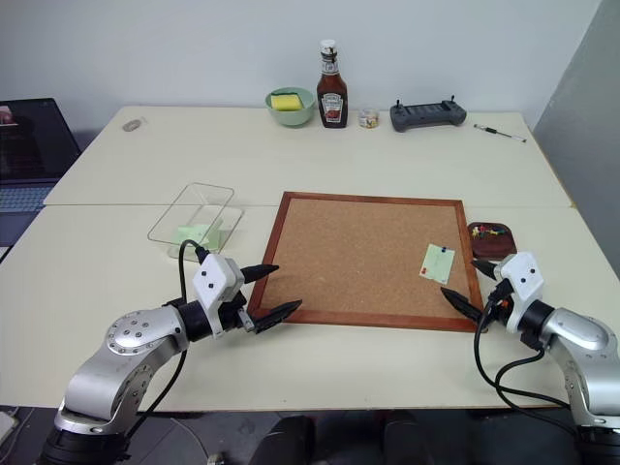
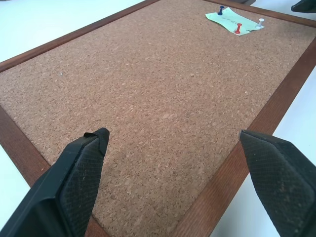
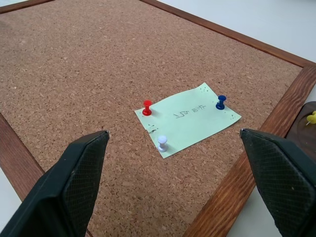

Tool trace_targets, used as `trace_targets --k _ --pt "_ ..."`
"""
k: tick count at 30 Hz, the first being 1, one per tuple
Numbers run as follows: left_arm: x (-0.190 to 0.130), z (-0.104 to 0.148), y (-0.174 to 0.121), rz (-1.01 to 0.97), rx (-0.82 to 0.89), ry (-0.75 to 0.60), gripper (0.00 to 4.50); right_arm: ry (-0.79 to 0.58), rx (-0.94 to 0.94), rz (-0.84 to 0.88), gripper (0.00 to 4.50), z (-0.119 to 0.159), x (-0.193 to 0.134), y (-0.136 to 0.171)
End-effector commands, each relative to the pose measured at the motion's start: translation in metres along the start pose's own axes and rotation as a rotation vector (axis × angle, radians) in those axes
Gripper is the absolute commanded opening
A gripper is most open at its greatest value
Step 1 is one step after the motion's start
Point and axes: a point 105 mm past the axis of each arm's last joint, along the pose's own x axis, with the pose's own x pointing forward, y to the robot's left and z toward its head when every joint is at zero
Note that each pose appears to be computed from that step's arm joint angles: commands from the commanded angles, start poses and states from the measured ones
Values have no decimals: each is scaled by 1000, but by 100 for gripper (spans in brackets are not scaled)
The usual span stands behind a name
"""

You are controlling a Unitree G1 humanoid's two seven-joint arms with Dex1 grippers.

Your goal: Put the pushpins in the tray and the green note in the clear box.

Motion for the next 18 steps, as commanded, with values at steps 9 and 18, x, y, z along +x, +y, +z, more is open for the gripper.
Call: trace_targets --k 9,18 --pt "0 14 5 8 17 -34 446 -40 -57 -9 450 18 0 -5" --pt "7 32 7 -44 28 -118 380 -55 -59 -6 450 24 1 0"
